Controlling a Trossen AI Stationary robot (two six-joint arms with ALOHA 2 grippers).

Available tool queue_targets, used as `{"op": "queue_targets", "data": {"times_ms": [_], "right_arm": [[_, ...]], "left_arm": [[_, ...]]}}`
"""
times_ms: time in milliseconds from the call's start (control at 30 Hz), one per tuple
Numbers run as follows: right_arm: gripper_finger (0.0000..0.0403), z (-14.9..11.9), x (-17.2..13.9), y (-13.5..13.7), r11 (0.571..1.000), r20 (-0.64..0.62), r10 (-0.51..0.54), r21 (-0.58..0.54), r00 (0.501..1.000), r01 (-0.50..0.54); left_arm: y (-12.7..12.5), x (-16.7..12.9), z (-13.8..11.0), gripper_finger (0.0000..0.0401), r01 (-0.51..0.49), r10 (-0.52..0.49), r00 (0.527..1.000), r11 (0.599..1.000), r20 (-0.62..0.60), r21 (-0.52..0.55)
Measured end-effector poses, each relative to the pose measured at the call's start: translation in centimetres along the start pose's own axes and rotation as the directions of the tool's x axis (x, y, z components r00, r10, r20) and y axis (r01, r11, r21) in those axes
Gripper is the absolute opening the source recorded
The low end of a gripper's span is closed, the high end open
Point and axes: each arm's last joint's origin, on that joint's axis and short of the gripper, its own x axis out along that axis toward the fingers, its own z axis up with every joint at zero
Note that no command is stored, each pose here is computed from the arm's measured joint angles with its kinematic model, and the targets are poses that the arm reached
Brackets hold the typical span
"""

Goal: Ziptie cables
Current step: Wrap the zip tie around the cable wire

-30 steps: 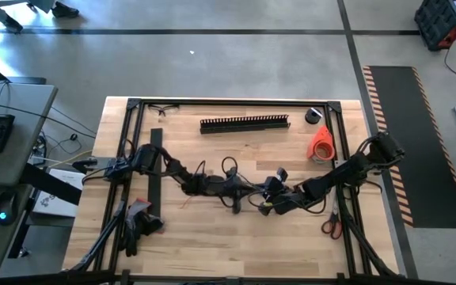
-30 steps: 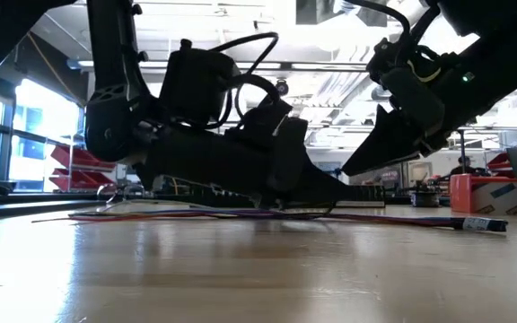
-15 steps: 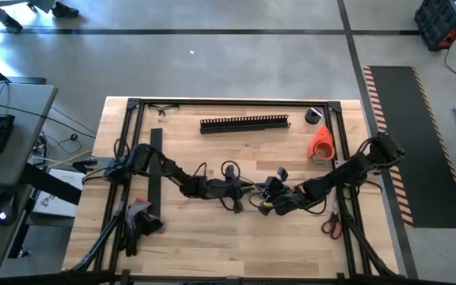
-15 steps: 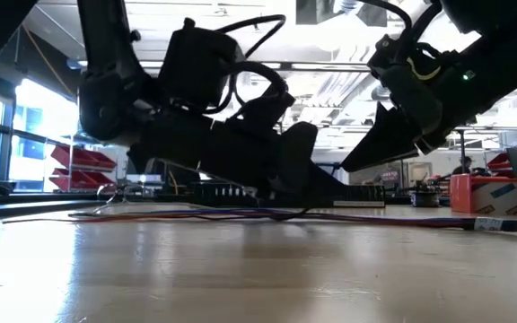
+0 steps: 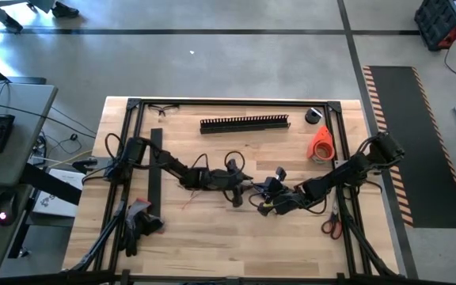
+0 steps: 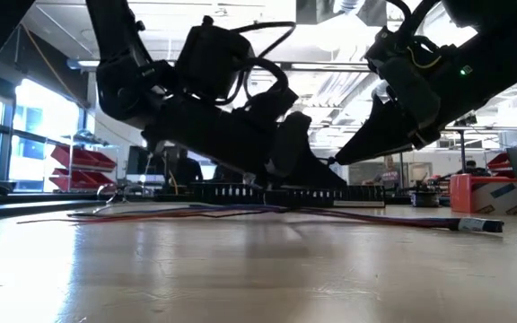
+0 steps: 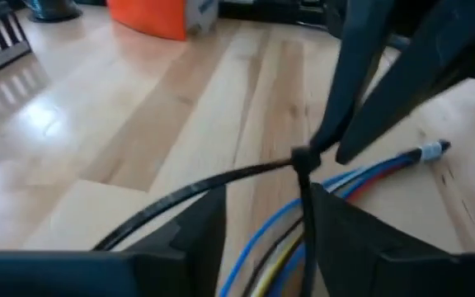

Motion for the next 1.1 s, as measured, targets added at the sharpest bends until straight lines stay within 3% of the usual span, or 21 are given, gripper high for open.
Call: {"op": "queue_targets", "data": {"times_ms": [167, 300, 533, 700, 933, 1100], "right_arm": [[0.0, 0.0, 0.0, 0.0, 1.0, 0.0, 0.001, 0.001, 1.0, -0.001], [0.0, 0.0, 0.0, 0.0, 1.0, -0.002, 0.006, 0.004, 1.0, -0.006], [0.0, 0.0, 0.0, 0.0, 1.0, -0.001, 0.006, 0.006, 1.0, -0.006], [0.0, 0.1, 0.0, 0.0, 1.0, 0.0, 0.005, 0.005, 1.0, -0.005], [0.0, 0.1, 0.0, 0.0, 1.0, 0.001, 0.006, -0.003, 1.0, -0.006], [0.0, 0.1, 0.0, 0.0, 1.0, 0.003, 0.007, -0.019, 1.0, -0.007]], "left_arm": [[-1.4, -0.4, -0.4, 0.0172, 0.027, -0.026, 0.999, 0.999, -0.022, 0.03], [-3.0, -1.1, -0.5, 0.0174, -0.022, 0.023, 1.0, 0.997, -0.017, 0.075], [-4.8, -2.6, 1.2, 0.0174, -0.047, 0.044, 0.999, 0.991, 0.022, 0.123], [-4.9, -3.6, 2.9, 0.0174, -0.045, 0.043, 0.999, 0.991, 0.022, 0.127], [-4.8, -3.7, 3.0, 0.0175, -0.052, 0.05, 0.999, 0.989, 0.015, 0.138], [-4.5, -4.8, 4.2, 0.0175, -0.137, 0.14, 0.99, 0.98, -0.011, 0.143]]}}
